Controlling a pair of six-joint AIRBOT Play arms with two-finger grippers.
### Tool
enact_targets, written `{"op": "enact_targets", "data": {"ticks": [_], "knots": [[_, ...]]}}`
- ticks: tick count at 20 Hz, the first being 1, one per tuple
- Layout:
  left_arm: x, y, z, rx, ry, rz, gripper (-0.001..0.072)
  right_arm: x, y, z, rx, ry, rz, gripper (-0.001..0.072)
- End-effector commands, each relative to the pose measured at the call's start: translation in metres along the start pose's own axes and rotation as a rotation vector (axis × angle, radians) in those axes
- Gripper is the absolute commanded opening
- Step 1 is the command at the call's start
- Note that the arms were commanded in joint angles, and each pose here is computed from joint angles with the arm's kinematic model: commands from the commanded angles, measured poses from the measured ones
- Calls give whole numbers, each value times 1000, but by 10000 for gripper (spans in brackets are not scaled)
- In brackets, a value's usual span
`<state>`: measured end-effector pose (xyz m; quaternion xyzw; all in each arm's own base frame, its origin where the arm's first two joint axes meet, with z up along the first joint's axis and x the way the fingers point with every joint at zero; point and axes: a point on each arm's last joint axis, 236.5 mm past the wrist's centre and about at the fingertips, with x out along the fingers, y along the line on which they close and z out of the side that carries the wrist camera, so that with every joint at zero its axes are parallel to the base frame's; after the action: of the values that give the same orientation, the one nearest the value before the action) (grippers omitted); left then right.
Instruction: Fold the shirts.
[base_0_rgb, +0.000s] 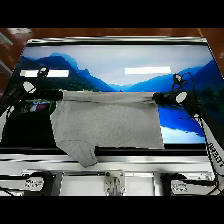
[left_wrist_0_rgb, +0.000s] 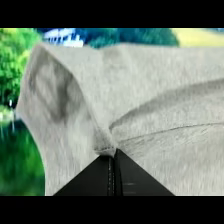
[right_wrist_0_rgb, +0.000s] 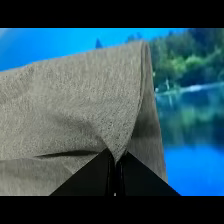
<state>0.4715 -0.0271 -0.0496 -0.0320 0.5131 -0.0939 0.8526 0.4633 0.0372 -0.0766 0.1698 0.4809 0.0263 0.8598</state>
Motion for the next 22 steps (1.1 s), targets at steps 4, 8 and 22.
{"op": "enact_targets", "data": {"ticks": [4, 8, 22], "knots": [[11, 11, -70, -112, 300, 33, 34, 1, -14, -49, 120, 203, -46, 55], [11, 19, -64, -108, 277, 66, 34, 3, -20, -37, 155, 152, -76, 55], [-64, 60, -105, -92, 539, 162, 642, -76, -57, -25, -44, 252, -191, 472]]}}
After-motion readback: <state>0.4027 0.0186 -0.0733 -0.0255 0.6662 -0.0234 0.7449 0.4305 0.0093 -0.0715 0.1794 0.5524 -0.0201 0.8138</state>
